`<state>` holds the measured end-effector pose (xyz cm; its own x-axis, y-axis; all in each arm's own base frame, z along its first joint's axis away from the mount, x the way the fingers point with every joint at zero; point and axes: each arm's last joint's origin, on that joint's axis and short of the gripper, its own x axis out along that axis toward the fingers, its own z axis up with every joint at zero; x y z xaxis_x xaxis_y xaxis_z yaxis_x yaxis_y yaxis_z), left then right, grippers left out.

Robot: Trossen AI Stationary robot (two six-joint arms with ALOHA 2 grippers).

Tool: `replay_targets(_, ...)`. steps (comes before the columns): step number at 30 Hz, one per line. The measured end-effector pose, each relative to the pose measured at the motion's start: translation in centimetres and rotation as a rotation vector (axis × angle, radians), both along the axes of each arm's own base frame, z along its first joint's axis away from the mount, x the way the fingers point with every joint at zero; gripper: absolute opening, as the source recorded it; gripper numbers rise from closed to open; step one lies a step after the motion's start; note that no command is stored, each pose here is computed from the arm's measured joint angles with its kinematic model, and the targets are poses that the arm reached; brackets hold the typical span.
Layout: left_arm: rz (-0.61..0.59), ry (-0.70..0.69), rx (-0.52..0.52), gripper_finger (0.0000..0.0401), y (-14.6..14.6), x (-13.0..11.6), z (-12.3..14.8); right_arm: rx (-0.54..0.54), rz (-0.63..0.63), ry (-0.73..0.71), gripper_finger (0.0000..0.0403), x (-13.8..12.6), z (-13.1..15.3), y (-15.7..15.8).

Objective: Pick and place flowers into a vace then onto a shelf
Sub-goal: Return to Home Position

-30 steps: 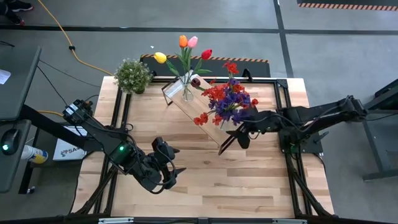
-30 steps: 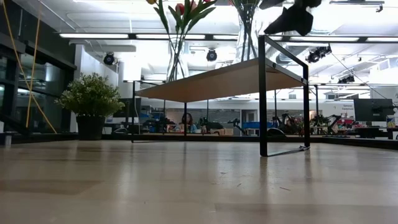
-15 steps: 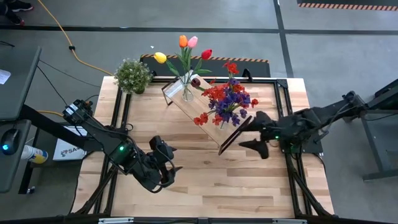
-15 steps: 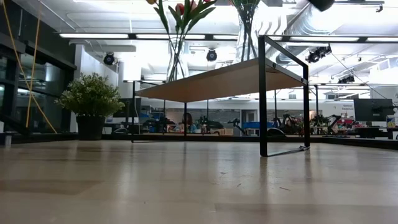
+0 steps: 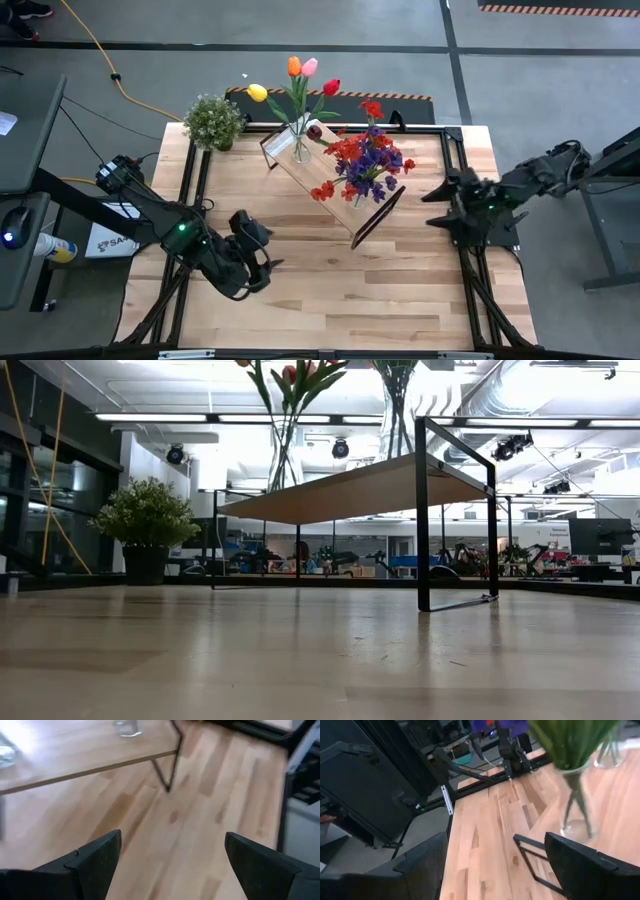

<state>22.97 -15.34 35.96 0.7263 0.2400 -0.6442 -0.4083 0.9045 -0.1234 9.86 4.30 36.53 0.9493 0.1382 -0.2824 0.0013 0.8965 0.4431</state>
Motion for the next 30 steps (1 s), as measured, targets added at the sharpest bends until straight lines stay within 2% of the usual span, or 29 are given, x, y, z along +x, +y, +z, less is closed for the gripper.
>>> replay_targets(14,0.062,-0.023,0.032,0.0388,3.1,-4.2,2.5,-0.058,-0.033,-0.088,0.0324,-6.3,-0.3,-3.6)
replay_targets(25,0.106,-0.131,0.016,0.0388,4.5,-10.3,4.2,-0.048,-0.017,-0.208,0.0323,-11.3,-1.5,-6.6)
replay_targets(30,0.109,-0.164,0.027,0.0388,4.9,-12.1,4.3,-0.050,-0.001,-0.276,0.0323,-12.9,-2.0,-7.5)
